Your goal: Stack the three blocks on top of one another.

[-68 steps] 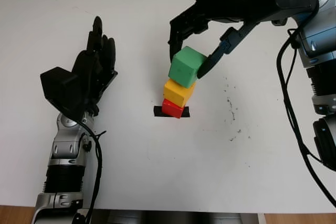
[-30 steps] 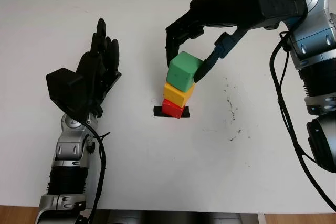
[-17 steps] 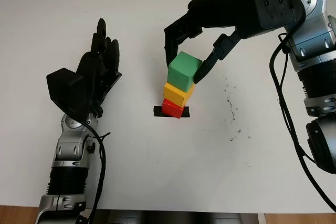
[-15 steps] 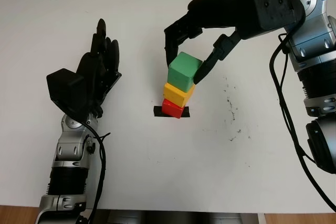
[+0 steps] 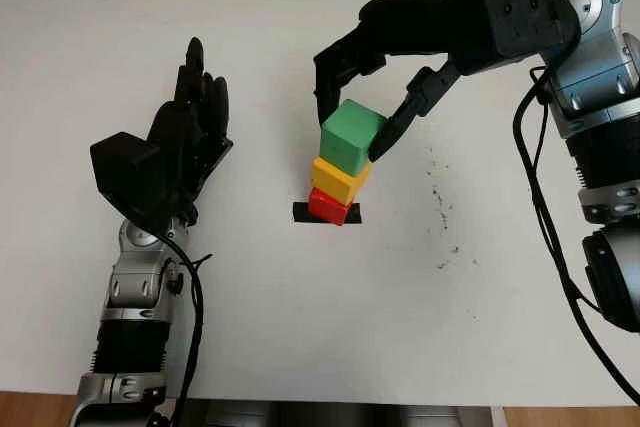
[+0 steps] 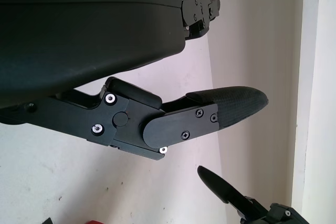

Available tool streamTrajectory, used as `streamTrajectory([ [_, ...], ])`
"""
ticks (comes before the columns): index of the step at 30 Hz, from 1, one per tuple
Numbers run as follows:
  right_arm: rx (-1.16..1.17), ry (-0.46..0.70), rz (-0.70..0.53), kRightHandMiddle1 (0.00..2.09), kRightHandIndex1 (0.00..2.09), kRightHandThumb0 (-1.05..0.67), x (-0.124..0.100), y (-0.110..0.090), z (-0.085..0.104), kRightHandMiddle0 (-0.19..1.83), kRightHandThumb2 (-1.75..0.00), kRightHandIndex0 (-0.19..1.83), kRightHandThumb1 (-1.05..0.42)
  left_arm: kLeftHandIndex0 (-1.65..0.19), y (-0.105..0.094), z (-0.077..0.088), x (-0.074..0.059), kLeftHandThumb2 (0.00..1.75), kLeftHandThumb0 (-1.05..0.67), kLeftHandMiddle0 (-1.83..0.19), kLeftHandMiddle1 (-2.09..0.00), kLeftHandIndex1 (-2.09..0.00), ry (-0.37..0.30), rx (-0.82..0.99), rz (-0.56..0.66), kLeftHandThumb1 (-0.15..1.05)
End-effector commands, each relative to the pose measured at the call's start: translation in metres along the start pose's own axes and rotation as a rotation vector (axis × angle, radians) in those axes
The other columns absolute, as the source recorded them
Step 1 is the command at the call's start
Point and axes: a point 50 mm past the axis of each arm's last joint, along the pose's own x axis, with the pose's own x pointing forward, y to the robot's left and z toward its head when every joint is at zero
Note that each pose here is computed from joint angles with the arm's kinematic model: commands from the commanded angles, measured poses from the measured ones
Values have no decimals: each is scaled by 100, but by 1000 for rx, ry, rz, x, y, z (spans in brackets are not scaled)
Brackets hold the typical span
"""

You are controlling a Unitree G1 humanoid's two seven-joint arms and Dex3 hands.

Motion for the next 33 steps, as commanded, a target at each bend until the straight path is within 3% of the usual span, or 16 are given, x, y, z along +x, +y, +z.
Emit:
streamTrajectory([
  [1, 6, -8, 19, 152, 6, -49, 4, 7, -2, 52, -5, 43, -88, 15, 1, 0, -3, 66, -73, 14, -6, -6, -6, -2, 6, 105],
  [11, -18, 29, 25, 145, 5, -54, 4, 8, -3, 45, -5, 41, -86, 13, 1, 1, -4, 65, -74, 13, -6, -6, -6, 2, 13, 105],
  [19, -35, 36, 13, 104, 0, -59, 3, 9, -1, 10, -5, 27, -83, 14, 1, 1, -4, 64, -74, 14, -5, -6, -5, 1, 7, 105],
  [27, -68, 29, 17, 80, 0, -64, 1, 7, 4, -5, -6, 17, -84, 14, 1, 3, -2, 64, -73, 14, -5, -5, -10, -2, 4, 105],
  [33, -63, 19, 20, 52, 1, -70, -5, 2, 11, -15, -5, -2, -85, 13, 0, 3, 0, 64, -73, 13, -6, -6, -12, 0, 10, 105],
])
